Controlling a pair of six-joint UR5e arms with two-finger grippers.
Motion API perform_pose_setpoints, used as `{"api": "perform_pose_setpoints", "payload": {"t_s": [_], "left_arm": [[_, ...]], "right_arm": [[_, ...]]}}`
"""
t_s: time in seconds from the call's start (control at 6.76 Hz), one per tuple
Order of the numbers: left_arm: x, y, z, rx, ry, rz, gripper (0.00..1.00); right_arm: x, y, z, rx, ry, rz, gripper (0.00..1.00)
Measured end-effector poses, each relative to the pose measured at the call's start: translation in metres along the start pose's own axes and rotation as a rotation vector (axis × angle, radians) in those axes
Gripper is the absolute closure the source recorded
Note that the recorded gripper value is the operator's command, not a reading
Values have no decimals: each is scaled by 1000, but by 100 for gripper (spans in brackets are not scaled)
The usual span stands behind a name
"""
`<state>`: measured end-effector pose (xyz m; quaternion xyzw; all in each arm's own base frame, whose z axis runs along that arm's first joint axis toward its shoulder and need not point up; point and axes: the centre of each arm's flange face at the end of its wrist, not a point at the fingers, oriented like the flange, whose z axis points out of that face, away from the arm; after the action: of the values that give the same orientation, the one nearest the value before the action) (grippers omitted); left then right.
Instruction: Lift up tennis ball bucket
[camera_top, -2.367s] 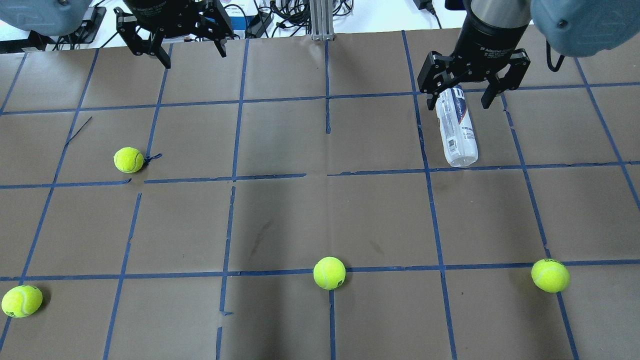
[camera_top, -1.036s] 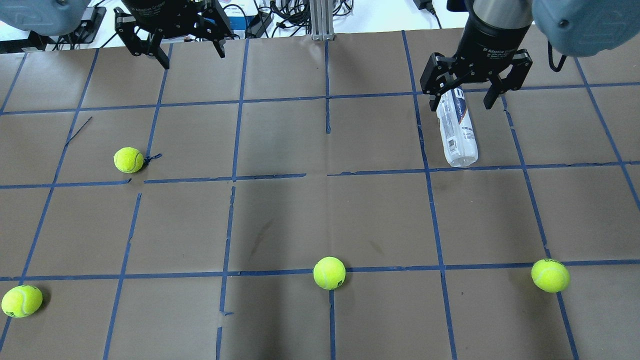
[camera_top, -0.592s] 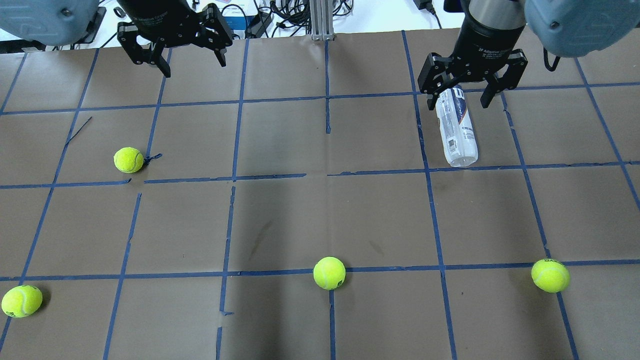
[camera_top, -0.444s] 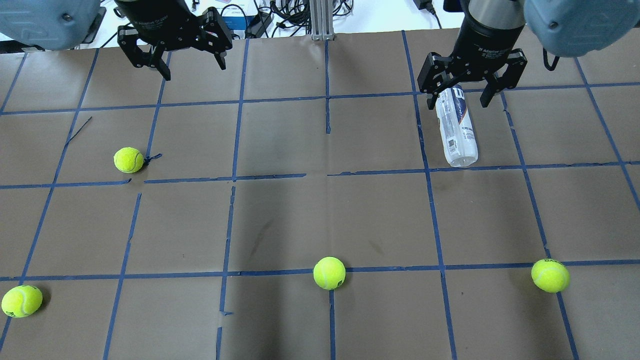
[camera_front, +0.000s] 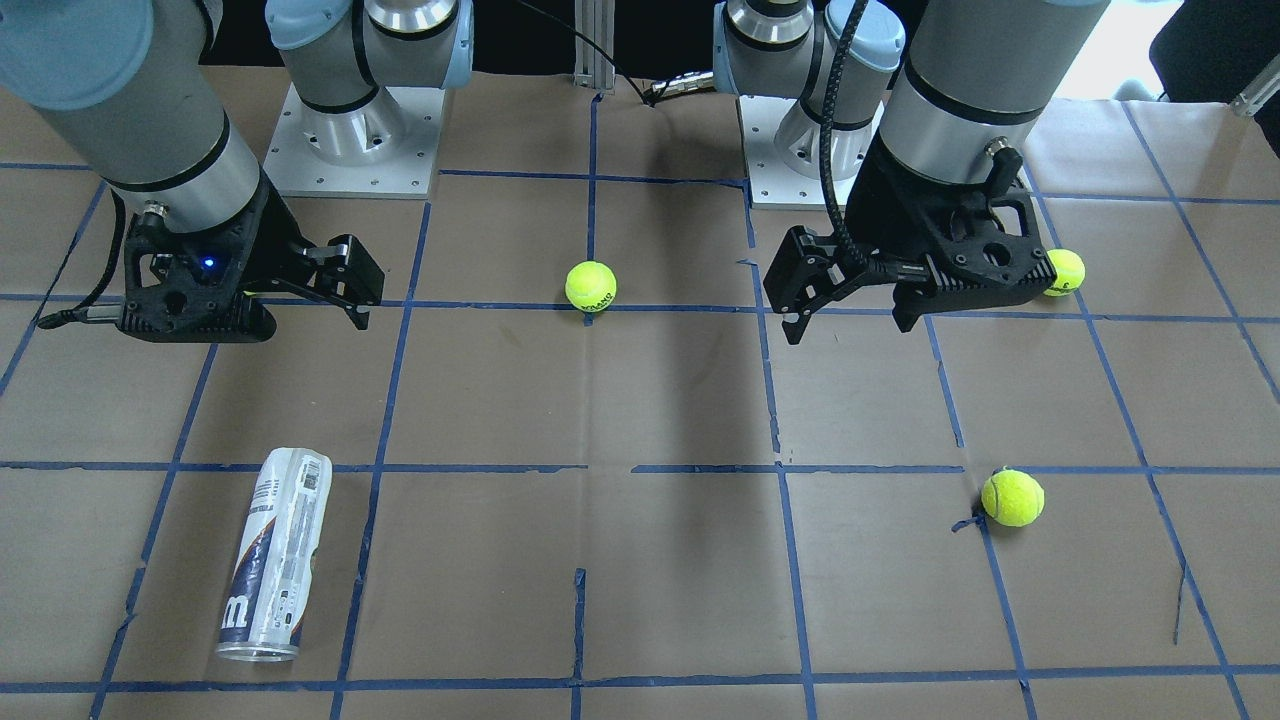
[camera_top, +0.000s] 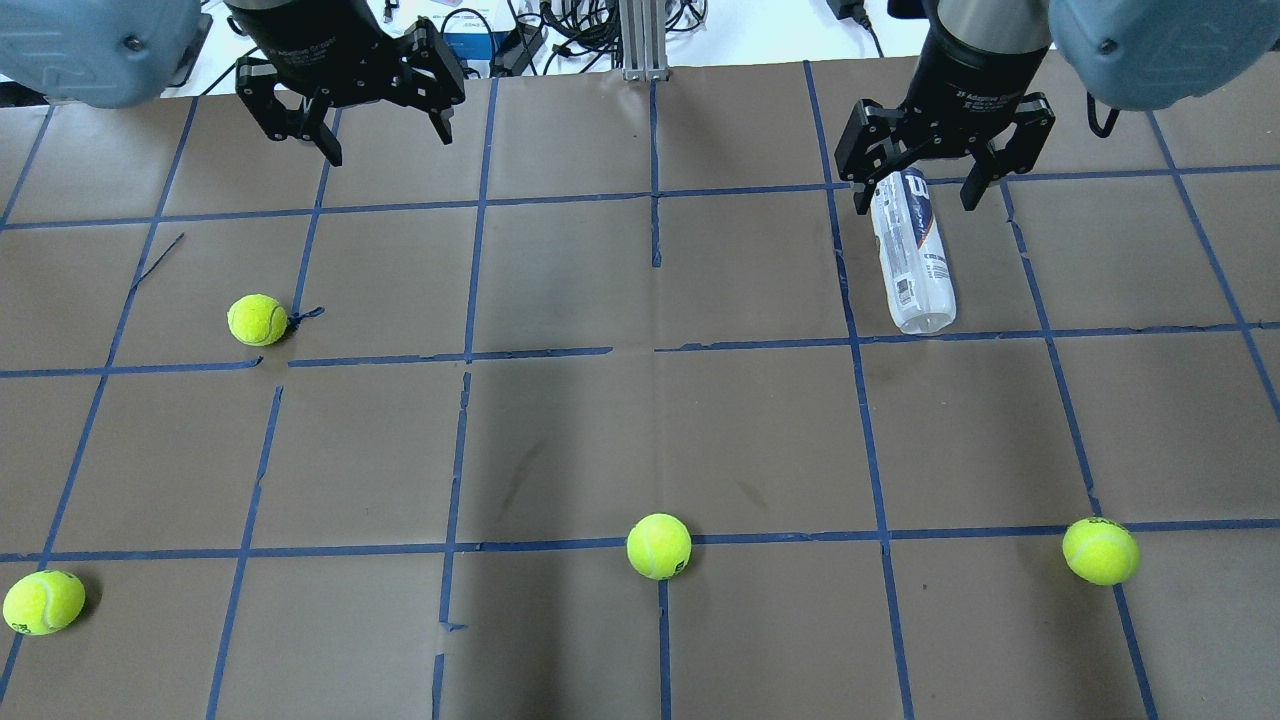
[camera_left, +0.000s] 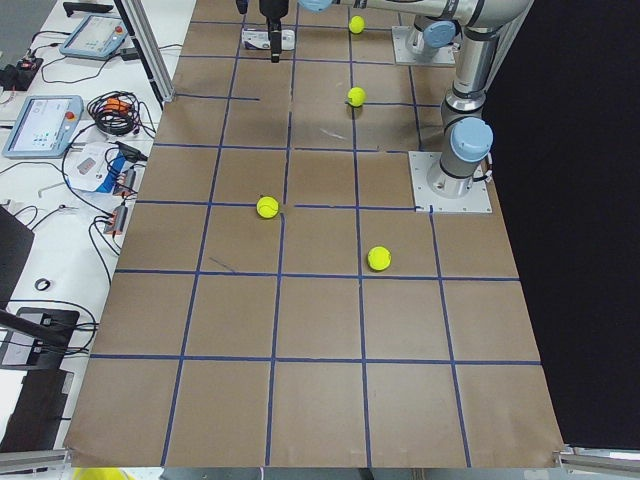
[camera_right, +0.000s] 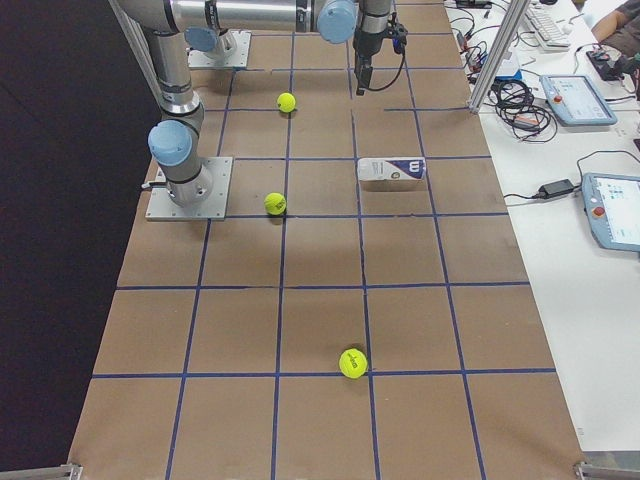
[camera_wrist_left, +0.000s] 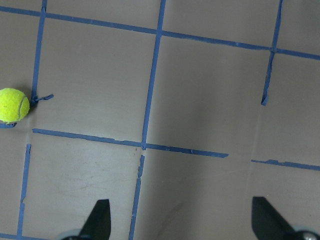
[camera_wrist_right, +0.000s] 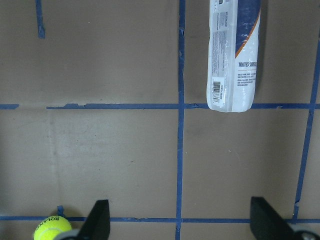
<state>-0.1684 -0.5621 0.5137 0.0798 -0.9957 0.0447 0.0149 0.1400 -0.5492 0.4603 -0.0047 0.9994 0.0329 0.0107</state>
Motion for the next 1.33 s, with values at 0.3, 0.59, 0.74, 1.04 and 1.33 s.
{"api": "perform_pose_setpoints", "payload": {"t_s": [0.3,0.59,0.74,1.04,1.33], "left_arm": [[0,0,0,0,2,0,0],[0,0,-1,3,3,1,0],[0,0,-2,3,3,1,0],[0,0,-2,4,3,0,0],[0,0,-2,4,3,1,0]], "right_arm": [[0,2,-6,13,1,0,0],[4,11,-13,8,16,1,0],[5,17,-15,-10,23,1,0],[4,20,-13,-23,25,-3,0],[3,17,-14,2,25,-7,0]]}}
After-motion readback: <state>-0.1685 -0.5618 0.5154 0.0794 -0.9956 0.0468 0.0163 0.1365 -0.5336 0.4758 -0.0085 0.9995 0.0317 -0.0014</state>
